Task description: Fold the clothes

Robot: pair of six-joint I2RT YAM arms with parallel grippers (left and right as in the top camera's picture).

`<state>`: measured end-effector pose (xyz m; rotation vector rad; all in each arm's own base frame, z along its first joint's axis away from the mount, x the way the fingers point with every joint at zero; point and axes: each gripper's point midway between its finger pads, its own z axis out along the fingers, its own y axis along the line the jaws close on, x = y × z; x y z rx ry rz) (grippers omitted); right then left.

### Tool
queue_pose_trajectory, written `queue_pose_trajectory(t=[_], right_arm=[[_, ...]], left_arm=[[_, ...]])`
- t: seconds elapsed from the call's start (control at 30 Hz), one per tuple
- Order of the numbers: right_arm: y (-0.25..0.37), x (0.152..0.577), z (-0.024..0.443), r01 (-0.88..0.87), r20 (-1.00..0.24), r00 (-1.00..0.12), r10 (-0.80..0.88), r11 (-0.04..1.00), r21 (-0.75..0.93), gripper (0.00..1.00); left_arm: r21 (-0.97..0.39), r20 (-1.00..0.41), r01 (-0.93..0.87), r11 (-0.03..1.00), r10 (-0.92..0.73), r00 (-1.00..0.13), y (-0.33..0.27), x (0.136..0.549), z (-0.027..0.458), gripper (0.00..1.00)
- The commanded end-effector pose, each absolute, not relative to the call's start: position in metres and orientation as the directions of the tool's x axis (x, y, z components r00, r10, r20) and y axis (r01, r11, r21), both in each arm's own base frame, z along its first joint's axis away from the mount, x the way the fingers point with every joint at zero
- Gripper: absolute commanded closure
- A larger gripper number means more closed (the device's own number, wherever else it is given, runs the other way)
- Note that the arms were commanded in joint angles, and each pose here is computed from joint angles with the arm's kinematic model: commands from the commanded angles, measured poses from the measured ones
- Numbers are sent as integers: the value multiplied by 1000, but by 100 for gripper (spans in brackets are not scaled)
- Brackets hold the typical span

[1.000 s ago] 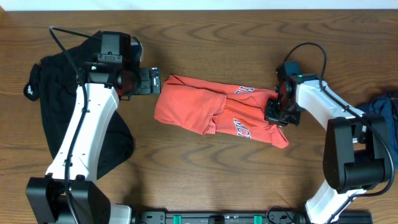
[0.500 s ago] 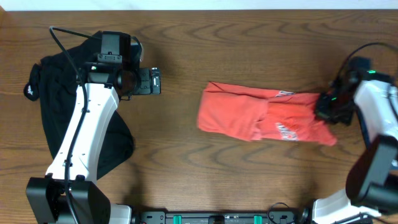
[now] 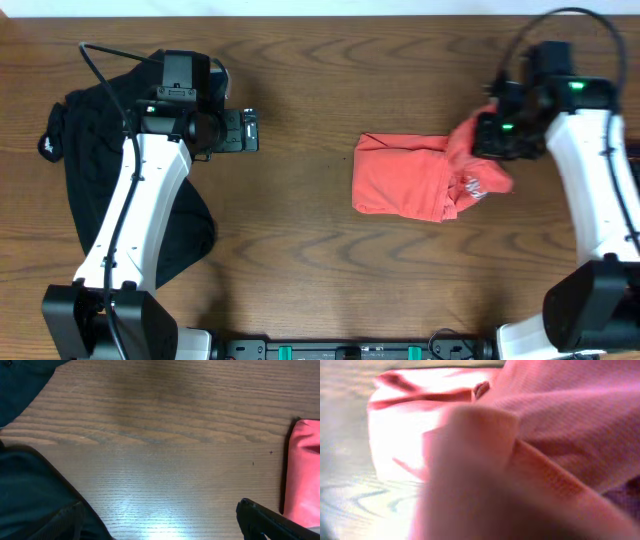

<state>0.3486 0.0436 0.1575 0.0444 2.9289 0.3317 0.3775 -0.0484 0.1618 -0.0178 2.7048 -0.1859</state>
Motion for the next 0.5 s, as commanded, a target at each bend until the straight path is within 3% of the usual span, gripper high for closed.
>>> queue_pose_trajectory(t=[0.0,0.33,0.47], right_arm=[[84,353,162,-63,-207,-978,-9,965,254,99],[166,348,109,-187,-120,-979,-162,953,237,98],[191,338,89,-218,-68,-976,-207,943,252,84]], left_arm=[[-129,-403,1,992,-51,-914,-46,376,157,2],[-129,-403,2,992,-51,-914,-46,376,157,2],[-129,-403,2,992,-51,-914,-46,376,157,2]])
